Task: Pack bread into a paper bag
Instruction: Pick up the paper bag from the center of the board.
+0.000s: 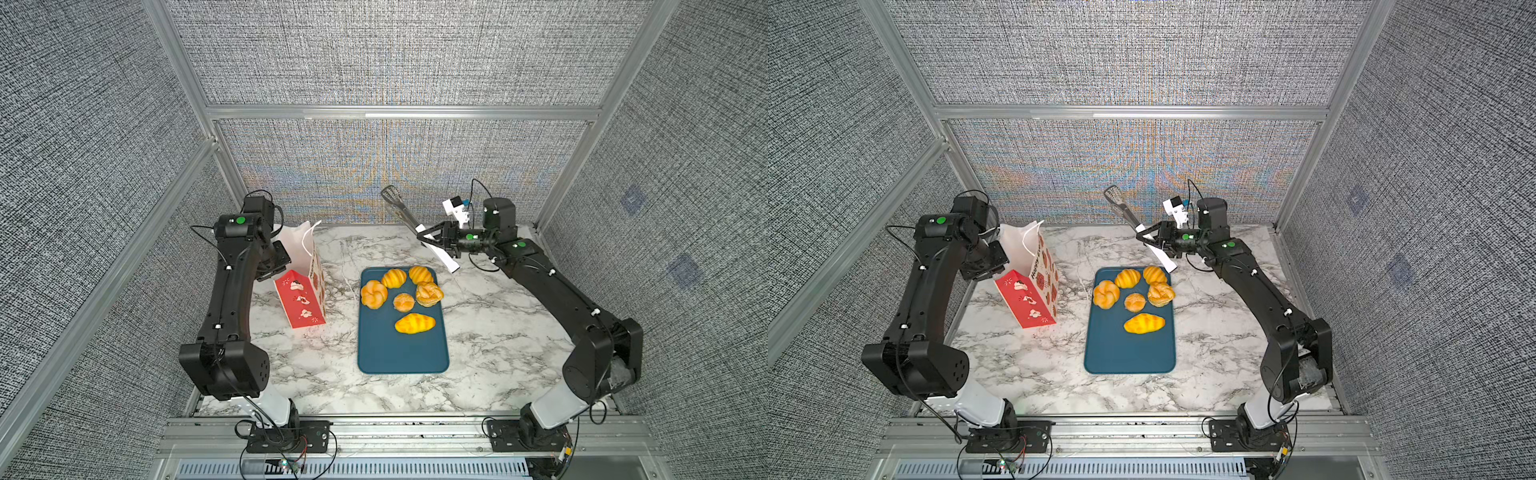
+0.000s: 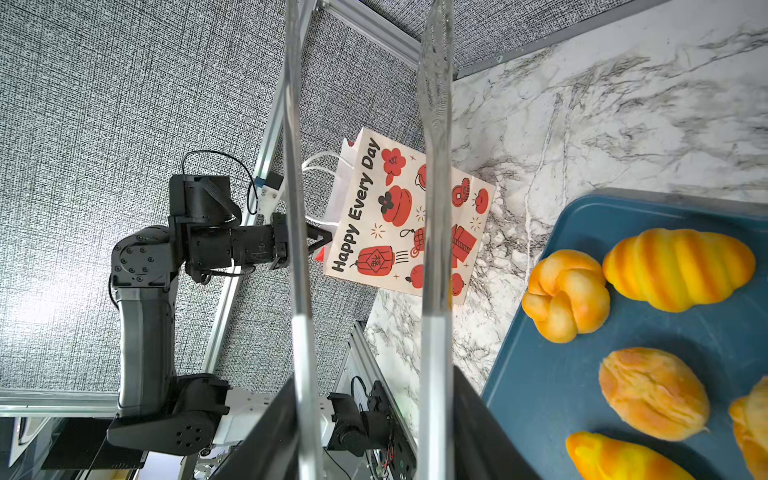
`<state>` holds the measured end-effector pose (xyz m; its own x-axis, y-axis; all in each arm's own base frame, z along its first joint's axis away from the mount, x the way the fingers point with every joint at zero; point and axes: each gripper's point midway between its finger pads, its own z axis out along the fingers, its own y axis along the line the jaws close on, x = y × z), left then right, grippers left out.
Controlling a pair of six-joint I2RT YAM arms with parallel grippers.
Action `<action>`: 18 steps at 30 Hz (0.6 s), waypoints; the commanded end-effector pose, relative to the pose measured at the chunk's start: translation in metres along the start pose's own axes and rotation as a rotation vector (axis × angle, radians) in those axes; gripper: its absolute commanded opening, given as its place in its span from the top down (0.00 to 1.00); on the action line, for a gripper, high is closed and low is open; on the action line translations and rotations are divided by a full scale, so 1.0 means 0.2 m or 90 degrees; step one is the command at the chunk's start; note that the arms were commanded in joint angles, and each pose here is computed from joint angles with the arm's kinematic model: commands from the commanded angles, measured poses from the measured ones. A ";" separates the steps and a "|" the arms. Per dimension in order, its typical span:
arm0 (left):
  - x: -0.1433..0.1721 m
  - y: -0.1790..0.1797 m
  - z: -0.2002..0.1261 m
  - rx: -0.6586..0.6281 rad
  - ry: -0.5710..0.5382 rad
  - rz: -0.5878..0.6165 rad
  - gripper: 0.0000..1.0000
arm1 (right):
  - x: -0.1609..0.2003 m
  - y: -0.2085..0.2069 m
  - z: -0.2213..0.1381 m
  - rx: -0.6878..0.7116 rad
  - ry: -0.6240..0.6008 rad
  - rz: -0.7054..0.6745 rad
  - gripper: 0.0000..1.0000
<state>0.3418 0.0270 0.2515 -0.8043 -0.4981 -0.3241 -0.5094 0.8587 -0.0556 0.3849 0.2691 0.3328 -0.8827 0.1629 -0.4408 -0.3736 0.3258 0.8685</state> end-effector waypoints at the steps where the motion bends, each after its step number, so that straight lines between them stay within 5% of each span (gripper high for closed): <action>1: -0.01 -0.08 0.01 0.054 0.003 0.015 0.73 | -0.02 0.04 -0.01 -0.016 -0.006 -0.027 0.49; 7: 0.01 -0.15 0.05 0.098 0.027 0.032 0.74 | -0.02 0.03 -0.02 -0.013 -0.009 -0.026 0.49; 9: 0.02 -0.14 0.05 0.089 0.027 0.032 0.96 | -0.02 0.03 -0.03 -0.013 -0.011 -0.026 0.49; 10: 0.02 -0.13 0.05 0.085 0.028 0.033 0.98 | -0.02 0.03 -0.03 -0.012 -0.010 -0.026 0.49; 18: 0.03 -0.10 0.03 0.071 0.019 0.042 0.98 | -0.02 0.02 -0.04 -0.010 -0.011 -0.025 0.49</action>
<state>0.3528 0.0061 0.2416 -0.8415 -0.4532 -0.2941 -0.4271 0.8914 -0.1517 0.3876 0.2622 0.3320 -0.8805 0.1766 -0.4400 -0.3673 0.3327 0.8686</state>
